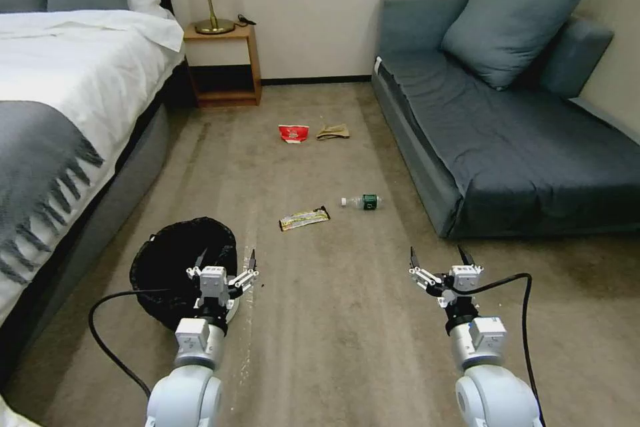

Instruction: Pick up the trash bin, then pick up the garbage on the floor and place it into the trash bin.

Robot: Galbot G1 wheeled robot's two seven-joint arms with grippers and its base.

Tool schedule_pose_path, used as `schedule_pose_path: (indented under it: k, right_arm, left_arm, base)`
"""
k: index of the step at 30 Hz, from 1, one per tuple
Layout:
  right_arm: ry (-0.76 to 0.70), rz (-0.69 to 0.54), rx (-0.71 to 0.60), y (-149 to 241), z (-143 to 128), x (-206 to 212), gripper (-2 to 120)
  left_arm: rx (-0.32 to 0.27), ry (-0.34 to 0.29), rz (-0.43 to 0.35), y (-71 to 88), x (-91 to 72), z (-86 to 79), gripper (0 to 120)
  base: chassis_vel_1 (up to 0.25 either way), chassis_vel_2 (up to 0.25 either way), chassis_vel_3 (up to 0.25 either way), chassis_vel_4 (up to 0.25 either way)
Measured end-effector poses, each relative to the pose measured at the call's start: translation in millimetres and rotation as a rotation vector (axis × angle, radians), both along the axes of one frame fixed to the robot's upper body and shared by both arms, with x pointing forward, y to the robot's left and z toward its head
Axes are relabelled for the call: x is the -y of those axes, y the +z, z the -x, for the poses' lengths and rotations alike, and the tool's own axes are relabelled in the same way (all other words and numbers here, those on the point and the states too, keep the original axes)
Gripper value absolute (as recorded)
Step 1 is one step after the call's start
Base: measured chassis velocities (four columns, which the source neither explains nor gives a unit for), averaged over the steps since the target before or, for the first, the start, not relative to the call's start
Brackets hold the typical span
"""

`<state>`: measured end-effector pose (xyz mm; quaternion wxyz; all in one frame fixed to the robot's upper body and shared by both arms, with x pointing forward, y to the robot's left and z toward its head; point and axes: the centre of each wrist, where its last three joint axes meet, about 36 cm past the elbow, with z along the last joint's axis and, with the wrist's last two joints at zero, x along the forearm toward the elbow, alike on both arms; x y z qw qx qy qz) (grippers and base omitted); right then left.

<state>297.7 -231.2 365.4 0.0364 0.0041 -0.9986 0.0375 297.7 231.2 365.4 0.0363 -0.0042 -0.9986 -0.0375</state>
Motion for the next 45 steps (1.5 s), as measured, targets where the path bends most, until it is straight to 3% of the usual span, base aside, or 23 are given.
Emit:
schedule_pose_path:
  k: [25,30,33,34,37,39,42,43,45]
  right_arm:
    - [0.000,0.000,0.000,0,0,0,100]
    - [0.004,-0.022,-0.004,4,-2,-2,100]
    - [0.018,-0.094,-0.009,22,-8,-10,100]
    - [0.018,-0.094,-0.009,22,-8,-10,100]
    - [0.043,-0.171,-0.031,42,-12,-18,100]
    - [0.051,-0.188,-0.038,46,-12,-21,100]
    - [0.089,-0.255,-0.078,64,-13,-30,100]
    - [0.089,-0.255,-0.078,64,-13,-30,100]
    - [0.115,-0.290,-0.107,75,-12,-35,100]
  left_arm:
    - [0.000,0.000,0.000,0.0,0.0,0.0,100]
    - [0.002,0.041,0.008,7.4,-9.6,4.1,100]
    - [0.007,0.185,0.025,32.3,-39.8,18.8,100]
    - [0.007,0.185,0.025,32.3,-39.8,18.8,100]
    - [0.019,0.332,0.041,64.7,-68.5,37.0,100]
    - [0.021,0.364,0.043,72.4,-74.3,41.5,100]
    - [0.036,0.483,0.049,106.8,-93.9,60.0,100]
    - [0.036,0.483,0.049,106.8,-93.9,60.0,100]
    - [0.048,0.544,0.050,127.8,-102.1,70.5,100]
  base:
    - [0.000,0.000,0.000,0.000]
    - [0.000,0.000,0.000,0.000]
    - [0.000,0.000,0.000,0.000]
    - [0.000,0.000,0.000,0.000]
    - [0.000,0.000,0.000,0.000]
    - [0.000,0.000,0.000,0.000]
    - [0.000,0.000,0.000,0.000]
    - [0.000,0.000,0.000,0.000]
    - [0.000,0.000,0.000,0.000]
